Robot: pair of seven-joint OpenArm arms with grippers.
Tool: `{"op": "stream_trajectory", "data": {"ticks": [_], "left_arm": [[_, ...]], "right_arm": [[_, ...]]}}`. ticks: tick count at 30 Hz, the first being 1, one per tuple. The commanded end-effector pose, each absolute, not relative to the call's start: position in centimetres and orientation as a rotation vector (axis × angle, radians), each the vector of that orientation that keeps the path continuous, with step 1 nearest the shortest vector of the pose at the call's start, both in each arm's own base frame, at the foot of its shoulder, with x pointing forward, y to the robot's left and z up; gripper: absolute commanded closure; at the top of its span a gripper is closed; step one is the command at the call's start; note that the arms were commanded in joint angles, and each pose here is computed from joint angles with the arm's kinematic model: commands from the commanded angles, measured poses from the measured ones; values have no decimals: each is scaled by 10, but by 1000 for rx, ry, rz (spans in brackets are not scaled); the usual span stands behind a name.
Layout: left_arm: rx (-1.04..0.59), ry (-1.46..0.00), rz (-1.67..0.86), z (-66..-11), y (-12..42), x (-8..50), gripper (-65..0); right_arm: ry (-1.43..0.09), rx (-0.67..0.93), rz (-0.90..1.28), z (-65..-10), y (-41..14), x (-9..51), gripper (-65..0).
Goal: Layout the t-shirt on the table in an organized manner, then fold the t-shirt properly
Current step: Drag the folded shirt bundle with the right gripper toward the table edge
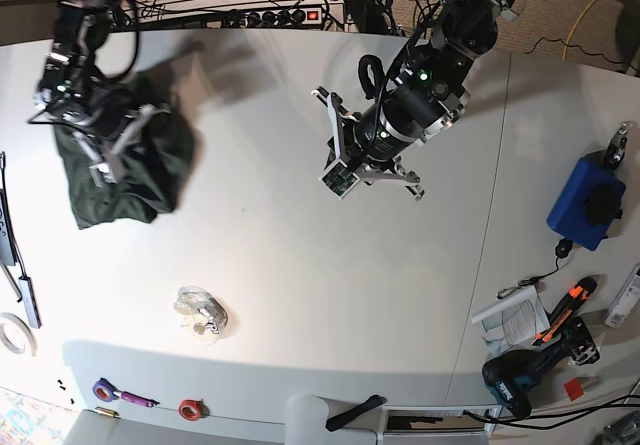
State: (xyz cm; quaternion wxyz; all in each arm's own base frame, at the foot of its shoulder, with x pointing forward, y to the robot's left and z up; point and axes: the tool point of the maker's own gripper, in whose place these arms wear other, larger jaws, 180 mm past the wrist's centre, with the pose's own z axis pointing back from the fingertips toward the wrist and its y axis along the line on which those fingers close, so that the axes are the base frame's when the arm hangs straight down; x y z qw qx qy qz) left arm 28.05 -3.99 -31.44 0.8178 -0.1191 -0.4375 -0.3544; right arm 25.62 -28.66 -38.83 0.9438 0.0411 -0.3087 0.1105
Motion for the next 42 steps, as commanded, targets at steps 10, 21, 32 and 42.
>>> {"op": "stream_trajectory", "data": {"ticks": [10,21,32,42], "left_arm": [[-260,-978,-749,-302,-43,286,0],[-264,-977,-749,-302,-43,286,0],[-265,-980,-749,-301,-43,286,0],[-301,-973,-742,-301,-47,283,0]], "right_arm": [[-671,-185,117,-364,-361,259,0],[-888,247,223,-334,-277,286,0],[-808,241,185,-370,-263,273,0],[-688,288,-89,-443,-298,286,0]]}}
